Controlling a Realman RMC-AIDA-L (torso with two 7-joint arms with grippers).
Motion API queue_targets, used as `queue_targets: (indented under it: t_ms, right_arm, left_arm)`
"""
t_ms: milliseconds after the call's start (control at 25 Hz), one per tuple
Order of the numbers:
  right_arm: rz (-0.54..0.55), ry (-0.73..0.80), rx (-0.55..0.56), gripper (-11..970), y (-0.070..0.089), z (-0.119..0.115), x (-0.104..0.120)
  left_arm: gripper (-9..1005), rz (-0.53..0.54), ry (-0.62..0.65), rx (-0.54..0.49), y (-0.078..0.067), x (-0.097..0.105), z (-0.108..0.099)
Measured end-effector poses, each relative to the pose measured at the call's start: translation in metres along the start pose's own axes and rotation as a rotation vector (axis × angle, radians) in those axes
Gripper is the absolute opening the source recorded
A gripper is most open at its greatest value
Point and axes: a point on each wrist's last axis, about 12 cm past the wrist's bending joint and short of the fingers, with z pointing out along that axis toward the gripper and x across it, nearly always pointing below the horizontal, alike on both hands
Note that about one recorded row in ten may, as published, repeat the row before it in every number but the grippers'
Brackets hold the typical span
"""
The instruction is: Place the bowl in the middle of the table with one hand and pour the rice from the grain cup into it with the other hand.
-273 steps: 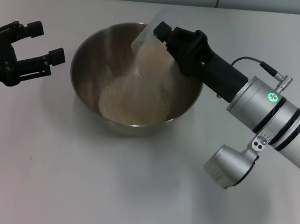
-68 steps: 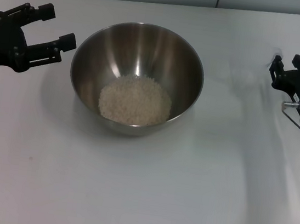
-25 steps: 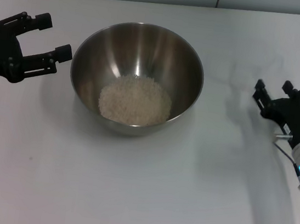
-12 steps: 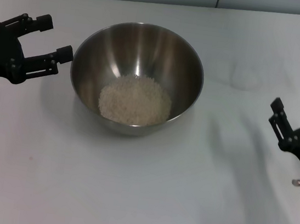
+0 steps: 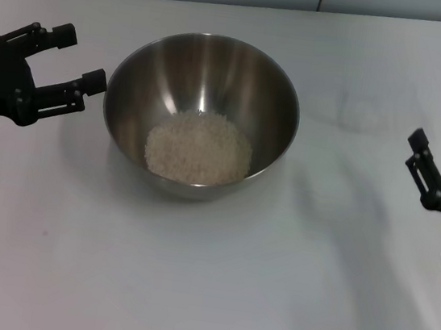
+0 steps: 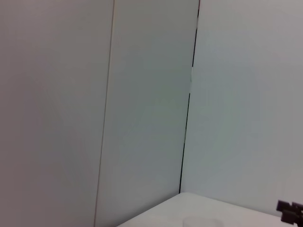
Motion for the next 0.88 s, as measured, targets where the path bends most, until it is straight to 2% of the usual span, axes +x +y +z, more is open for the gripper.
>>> queue_targets:
  t_ms: [160, 200, 280, 360, 400, 440, 560, 600, 640, 800, 880]
  right_arm:
    - [-0.013, -0.036, -0.077, 668, -0.002, 0.008, -0.008]
    - [-0.003, -0.058, -0.167, 668, -0.004, 0.017, -0.015]
    - [0.005, -0.063, -0.208, 668, -0.007, 0.022, -0.018]
    - [0.027, -0.052, -0.326, 668, -0.011, 0.036, -0.025]
    - [0.029, -0.036, -0.422, 668, -0.016, 0.048, -0.030]
    - [0.029, -0.036, -0.422, 668, -0.016, 0.048, -0.030]
    - [0.020, 0.001, -0.565, 668, -0.023, 0.067, -0.039]
    - [0.021, 0.038, -0.647, 668, -0.028, 0.081, -0.045]
    - [0.021, 0.038, -0.647, 668, -0.028, 0.081, -0.045]
    - [-0.010, 0.079, -0.761, 668, -0.036, 0.098, -0.059]
    - [-0.018, 0.073, -0.765, 668, -0.036, 0.100, -0.061]
  left_arm:
    - [842, 0.000, 0.001, 0.000, -0.001, 0.001, -0.004]
    - [842, -0.001, 0.002, -0.001, -0.002, 0.001, -0.004]
    - [842, -0.002, 0.003, 0.000, -0.002, 0.001, -0.005]
    - [842, -0.005, 0.005, 0.000, -0.003, 0.003, -0.006]
    - [842, -0.005, 0.005, 0.000, -0.003, 0.004, -0.006]
    - [842, -0.002, 0.005, 0.001, -0.005, 0.006, -0.007]
    - [843, 0.011, 0.004, 0.014, -0.009, 0.012, -0.008]
    - [843, 0.011, 0.005, 0.019, -0.011, 0.014, -0.009]
    - [843, 0.011, 0.005, 0.019, -0.011, 0.014, -0.009]
    - [843, 0.008, 0.008, 0.030, -0.013, 0.015, -0.008]
    - [843, 0.015, 0.011, 0.040, -0.015, 0.016, -0.006]
